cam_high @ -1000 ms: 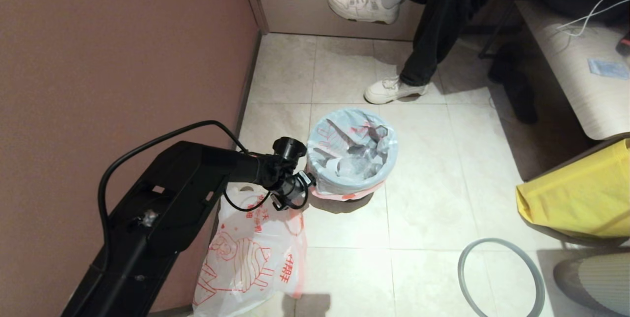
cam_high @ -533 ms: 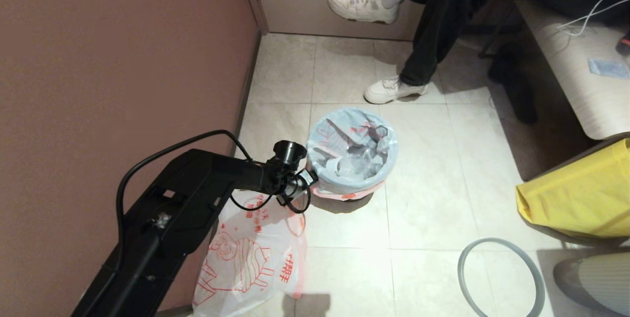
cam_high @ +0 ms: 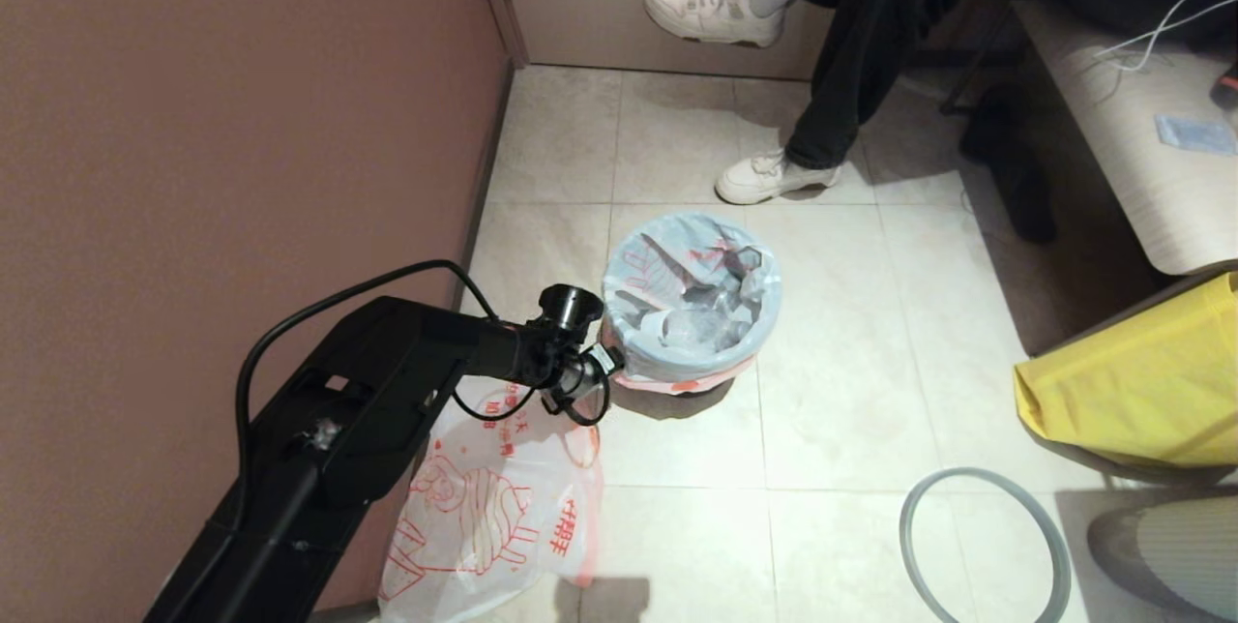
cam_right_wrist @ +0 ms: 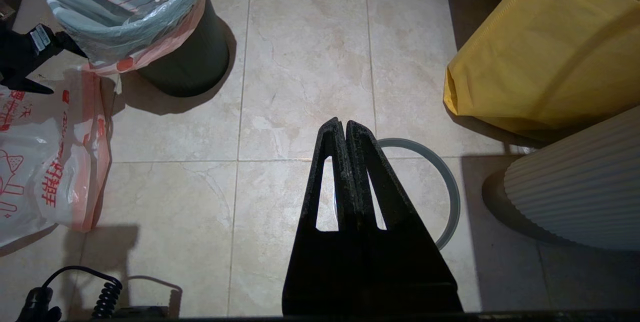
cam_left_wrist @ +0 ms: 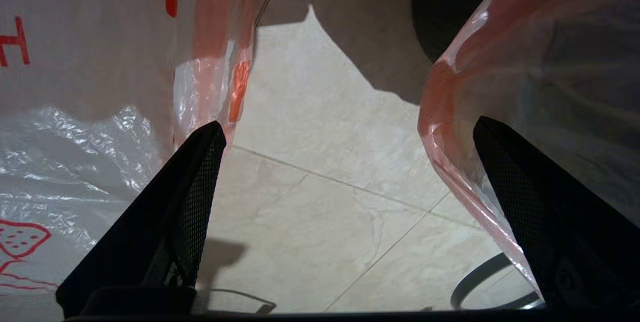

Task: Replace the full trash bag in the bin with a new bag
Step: Place the trash bag on the floor

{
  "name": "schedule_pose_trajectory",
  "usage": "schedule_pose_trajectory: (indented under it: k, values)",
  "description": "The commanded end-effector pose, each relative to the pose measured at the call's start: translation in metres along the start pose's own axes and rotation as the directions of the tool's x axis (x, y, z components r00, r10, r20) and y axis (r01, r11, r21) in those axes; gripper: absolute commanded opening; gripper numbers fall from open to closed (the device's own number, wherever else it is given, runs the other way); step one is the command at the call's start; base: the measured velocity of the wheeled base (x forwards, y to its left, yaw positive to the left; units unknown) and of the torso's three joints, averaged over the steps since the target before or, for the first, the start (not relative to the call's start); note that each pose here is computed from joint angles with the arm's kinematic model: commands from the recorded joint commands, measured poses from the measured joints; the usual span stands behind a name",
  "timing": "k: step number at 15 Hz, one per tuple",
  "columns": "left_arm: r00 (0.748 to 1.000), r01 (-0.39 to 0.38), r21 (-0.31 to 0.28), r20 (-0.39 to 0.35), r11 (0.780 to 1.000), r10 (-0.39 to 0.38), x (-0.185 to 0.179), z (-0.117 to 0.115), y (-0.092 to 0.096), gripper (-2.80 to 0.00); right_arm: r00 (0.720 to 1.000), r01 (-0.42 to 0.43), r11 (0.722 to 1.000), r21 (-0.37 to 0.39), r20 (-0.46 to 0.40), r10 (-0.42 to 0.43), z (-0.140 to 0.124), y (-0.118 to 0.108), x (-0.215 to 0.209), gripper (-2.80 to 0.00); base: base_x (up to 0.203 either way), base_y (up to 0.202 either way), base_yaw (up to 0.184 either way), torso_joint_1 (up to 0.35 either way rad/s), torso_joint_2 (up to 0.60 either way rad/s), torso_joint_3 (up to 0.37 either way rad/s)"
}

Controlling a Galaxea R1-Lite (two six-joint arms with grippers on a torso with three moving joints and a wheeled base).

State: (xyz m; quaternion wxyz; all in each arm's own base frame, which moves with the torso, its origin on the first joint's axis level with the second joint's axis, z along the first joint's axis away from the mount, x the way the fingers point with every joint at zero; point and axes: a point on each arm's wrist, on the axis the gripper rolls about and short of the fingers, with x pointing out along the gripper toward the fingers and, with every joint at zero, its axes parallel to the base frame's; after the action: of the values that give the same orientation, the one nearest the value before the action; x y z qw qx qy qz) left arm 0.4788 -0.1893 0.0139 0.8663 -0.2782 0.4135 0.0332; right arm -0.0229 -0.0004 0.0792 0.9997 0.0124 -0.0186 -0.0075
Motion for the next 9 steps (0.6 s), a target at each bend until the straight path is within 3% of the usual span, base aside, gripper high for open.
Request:
schedule_pose_trajectory:
  k: [1,9]
  values:
    - [1.000,0.002,0.014,-0.005,1.000,-0.002,-0.003,0.000,-0.003,0.00,1.000,0.000,1.000,0.000,0.000,0.000,0.000,0.000,0.000,-2.80,0.000,0.000,0.000,0.000,0.00,0.000]
    - [1.000,0.008,0.086,-0.022,0.996,-0.006,0.008,-0.020,-0.009,0.00,1.000,0.000,1.000,0.000,0.000,0.000,0.000,0.000,0.000,-2.80,0.000,0.000,0.000,0.000,0.00,0.000]
